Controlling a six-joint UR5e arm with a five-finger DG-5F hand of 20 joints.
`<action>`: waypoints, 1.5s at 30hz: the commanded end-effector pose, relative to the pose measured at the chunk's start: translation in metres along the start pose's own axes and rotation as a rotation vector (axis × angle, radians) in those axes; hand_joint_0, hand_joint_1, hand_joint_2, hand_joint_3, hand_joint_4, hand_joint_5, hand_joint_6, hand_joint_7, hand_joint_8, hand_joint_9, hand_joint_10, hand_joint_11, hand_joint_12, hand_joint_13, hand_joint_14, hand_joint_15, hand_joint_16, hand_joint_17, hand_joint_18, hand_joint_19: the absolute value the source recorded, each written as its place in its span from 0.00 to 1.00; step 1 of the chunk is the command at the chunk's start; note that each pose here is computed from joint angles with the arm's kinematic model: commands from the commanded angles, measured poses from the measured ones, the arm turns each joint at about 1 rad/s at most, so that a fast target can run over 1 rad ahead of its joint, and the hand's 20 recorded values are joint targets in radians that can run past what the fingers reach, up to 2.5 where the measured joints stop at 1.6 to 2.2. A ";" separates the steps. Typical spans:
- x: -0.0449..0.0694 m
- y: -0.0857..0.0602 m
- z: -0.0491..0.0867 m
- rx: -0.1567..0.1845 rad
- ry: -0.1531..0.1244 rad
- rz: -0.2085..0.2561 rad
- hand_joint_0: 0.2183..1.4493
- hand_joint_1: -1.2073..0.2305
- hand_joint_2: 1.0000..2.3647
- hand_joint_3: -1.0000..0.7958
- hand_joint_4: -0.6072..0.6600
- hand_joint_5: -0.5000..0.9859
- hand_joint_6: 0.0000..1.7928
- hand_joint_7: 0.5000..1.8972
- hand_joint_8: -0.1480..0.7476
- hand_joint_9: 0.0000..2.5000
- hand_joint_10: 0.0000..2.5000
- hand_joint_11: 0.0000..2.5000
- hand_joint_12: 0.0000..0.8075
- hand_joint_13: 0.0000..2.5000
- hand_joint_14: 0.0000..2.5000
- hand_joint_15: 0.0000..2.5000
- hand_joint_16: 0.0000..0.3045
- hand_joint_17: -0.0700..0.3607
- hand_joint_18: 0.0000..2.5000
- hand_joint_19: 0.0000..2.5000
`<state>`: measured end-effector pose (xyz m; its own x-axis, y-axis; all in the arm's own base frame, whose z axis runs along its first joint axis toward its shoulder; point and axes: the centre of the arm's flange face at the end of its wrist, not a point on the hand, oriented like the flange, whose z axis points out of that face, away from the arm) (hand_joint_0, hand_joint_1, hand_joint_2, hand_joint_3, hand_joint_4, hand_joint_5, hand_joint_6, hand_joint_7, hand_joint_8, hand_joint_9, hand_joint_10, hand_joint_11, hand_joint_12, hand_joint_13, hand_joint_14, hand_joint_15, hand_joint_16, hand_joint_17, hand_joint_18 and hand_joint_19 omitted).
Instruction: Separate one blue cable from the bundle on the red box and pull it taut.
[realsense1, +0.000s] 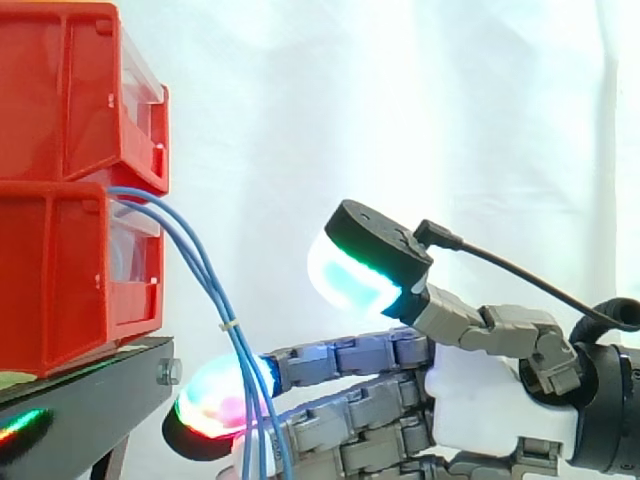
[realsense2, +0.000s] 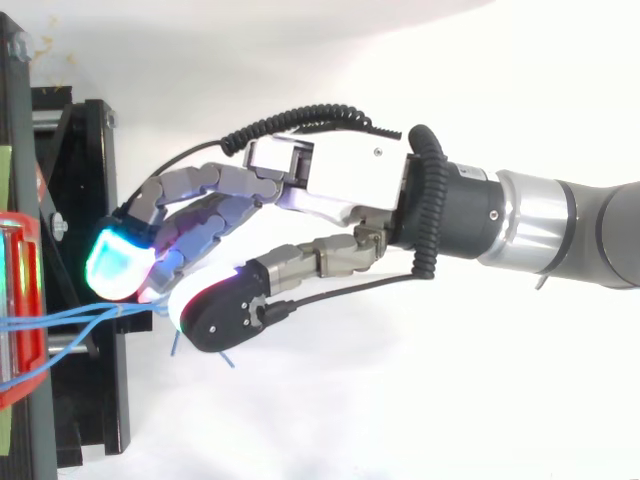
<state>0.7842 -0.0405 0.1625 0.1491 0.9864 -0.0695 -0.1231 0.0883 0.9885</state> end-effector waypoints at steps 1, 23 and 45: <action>0.005 0.002 0.001 -0.004 0.002 -0.008 0.28 0.45 0.00 0.29 0.67 0.25 0.28 0.27 0.43 0.36 0.00 0.10 0.38 0.24 0.00 0.08 0.14 0.39 0.18 0.13; 0.029 0.005 0.000 -0.010 0.007 -0.044 0.30 0.44 0.00 0.29 0.66 0.28 0.28 0.45 0.42 0.37 0.00 0.11 0.38 0.25 0.00 0.09 0.14 0.38 0.19 0.14; 0.016 0.023 0.013 0.021 0.019 -0.003 0.30 0.35 0.01 0.38 0.60 0.23 0.46 0.25 0.41 0.36 0.01 0.16 0.38 0.26 0.00 0.10 0.14 0.39 0.20 0.15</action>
<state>0.7947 -0.0224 0.1811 0.1329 0.9883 -0.0742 -0.1159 0.0898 0.9892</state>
